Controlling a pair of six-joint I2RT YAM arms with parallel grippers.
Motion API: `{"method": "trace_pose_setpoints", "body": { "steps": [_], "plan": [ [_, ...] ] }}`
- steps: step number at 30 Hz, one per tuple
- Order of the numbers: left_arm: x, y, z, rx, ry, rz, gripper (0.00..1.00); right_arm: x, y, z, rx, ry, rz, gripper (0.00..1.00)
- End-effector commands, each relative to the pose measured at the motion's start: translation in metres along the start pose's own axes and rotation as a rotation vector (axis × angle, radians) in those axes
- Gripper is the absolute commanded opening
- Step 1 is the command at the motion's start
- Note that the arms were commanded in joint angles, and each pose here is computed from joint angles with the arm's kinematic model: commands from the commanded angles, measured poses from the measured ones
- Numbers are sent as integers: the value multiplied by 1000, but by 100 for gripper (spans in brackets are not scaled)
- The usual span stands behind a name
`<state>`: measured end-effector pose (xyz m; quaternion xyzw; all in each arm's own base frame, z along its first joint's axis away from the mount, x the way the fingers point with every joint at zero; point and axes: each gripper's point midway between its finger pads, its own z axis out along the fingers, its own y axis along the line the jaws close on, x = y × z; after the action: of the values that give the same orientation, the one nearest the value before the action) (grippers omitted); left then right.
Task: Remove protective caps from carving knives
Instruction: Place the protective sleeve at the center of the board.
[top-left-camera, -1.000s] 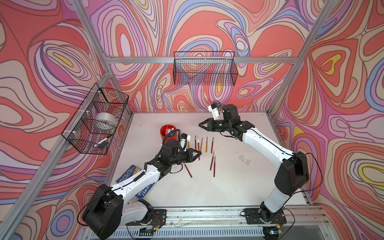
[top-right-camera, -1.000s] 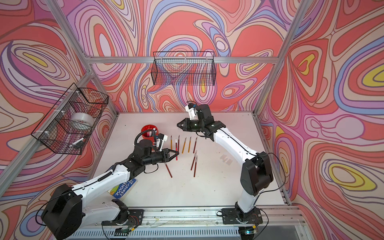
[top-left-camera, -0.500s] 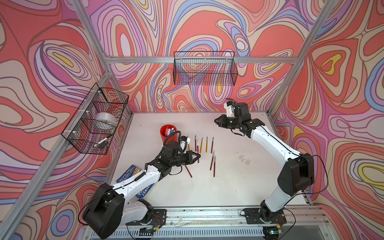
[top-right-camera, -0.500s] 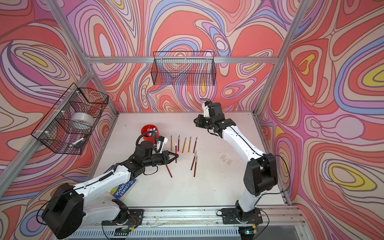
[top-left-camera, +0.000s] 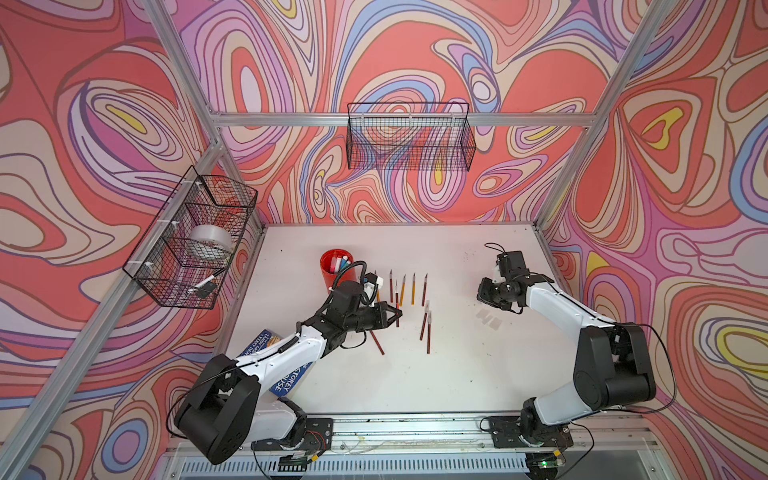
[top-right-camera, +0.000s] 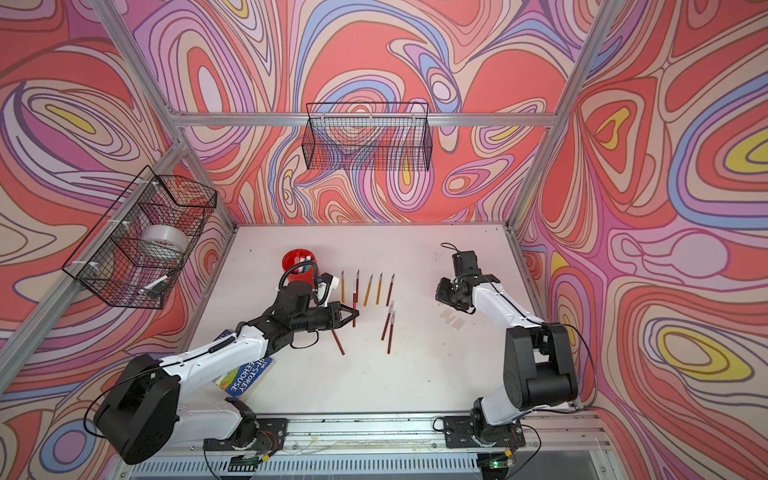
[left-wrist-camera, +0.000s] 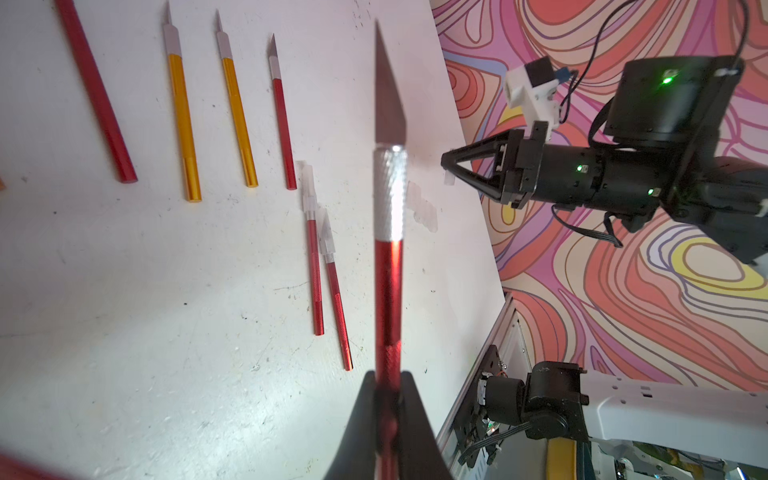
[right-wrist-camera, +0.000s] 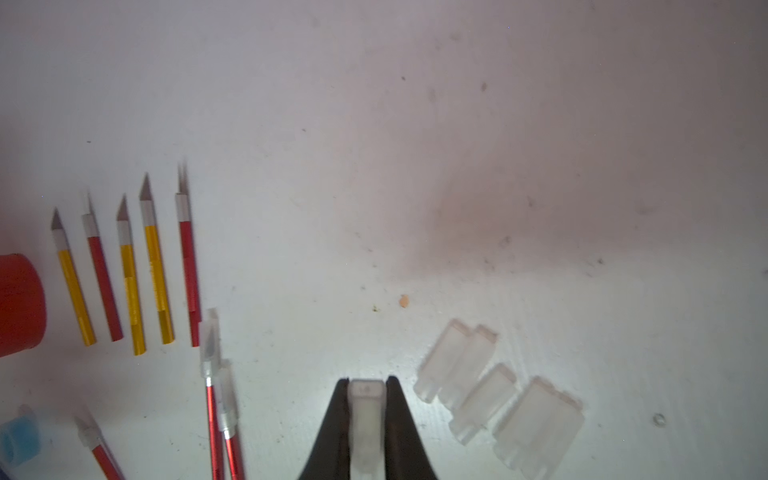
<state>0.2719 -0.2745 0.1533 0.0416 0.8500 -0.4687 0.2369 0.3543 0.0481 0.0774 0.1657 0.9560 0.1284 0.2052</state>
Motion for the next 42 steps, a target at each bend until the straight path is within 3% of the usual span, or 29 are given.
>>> {"method": "trace_pose_setpoints", "body": {
  "steps": [1, 15, 42],
  "plan": [
    [-6, -7, 1, 6, 6, 26, 0, 0, -19, -7, 41, -27, 24, 0],
    [-5, 0, 3, -27, 12, 18, 0, 15, -41, 15, 109, 23, 40, 0],
    [-3, 4, 4, -39, 18, 8, 0, 20, -61, 29, 146, 59, 87, 28]
  ]
}}
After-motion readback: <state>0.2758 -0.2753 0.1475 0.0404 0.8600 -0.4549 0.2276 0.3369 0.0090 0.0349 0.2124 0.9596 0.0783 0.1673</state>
